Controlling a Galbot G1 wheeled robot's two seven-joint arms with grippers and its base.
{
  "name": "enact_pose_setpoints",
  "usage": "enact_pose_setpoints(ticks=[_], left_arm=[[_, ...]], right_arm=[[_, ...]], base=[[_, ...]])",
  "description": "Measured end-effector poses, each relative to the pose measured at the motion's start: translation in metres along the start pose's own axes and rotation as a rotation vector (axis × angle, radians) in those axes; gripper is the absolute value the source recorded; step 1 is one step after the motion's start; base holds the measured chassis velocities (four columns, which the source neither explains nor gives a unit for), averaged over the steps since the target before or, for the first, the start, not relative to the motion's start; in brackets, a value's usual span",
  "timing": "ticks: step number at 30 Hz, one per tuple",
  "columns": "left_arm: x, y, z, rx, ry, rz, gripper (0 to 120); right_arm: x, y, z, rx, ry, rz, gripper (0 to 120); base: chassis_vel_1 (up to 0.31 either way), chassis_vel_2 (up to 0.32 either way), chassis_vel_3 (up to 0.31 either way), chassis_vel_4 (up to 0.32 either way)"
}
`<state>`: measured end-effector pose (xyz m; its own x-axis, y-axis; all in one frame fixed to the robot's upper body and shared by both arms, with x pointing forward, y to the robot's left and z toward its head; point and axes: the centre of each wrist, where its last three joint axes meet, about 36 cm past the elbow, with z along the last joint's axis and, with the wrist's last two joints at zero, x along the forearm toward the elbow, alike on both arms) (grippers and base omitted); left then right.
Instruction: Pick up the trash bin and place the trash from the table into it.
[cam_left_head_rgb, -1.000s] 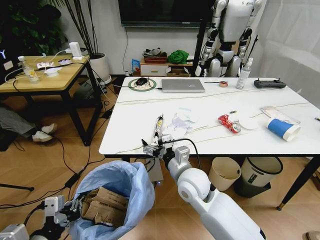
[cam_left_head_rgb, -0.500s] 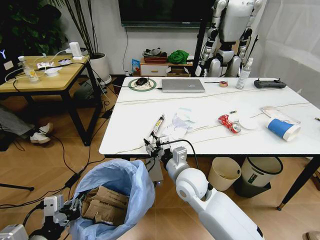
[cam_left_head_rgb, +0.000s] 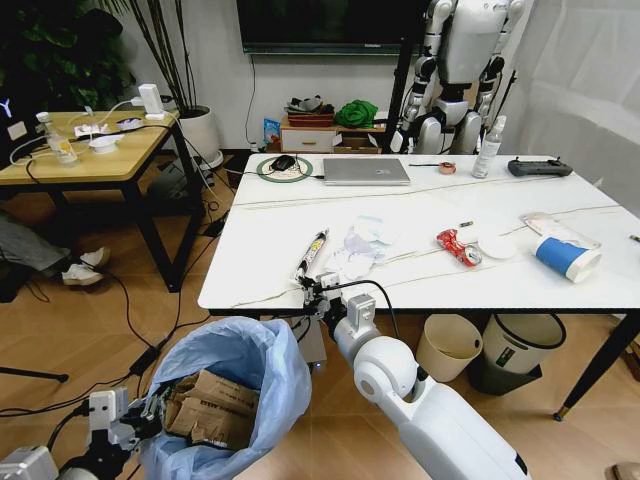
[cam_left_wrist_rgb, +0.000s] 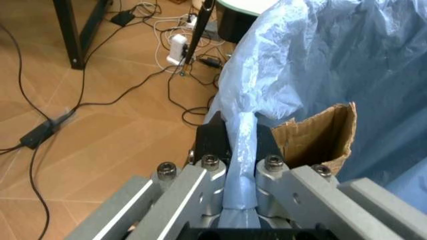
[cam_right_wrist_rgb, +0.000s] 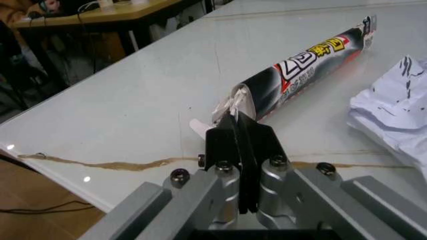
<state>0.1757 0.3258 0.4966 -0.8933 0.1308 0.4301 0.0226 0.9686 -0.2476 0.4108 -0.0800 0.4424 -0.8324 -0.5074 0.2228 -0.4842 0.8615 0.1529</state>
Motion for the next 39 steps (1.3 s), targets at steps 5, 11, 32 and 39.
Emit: enact_pose_setpoints(ticks=[5,11,32,39], left_arm=[[-0.001,-0.001,0.000,0.000,0.001,0.005,0],[-0.001,-0.001,-0.002,0.001,-0.001,0.009,0],[-0.010,0.004,0.007,0.027,0.010,0.001,0],[-0.014,0.006,0.006,0.047,0.000,0.004,0]], right_arm=[[0.001,-0.006,-0.001,0.010,-0.011,0.008,0],[0.020,-0.018,0.002,0.036,0.000,0.022,0],[0.060,-0.026,-0.030,0.054,-0.090,-0.012,0],[0.079,-0.017,-0.042,0.036,-0.173,-0.147,0]], base=[[0.000,0.000,0.000,0.000],[0.000,0.000,0.000,0.000],[0.000,0.000,0.000,0.000],[0.000,0.000,0.000,0.000]])
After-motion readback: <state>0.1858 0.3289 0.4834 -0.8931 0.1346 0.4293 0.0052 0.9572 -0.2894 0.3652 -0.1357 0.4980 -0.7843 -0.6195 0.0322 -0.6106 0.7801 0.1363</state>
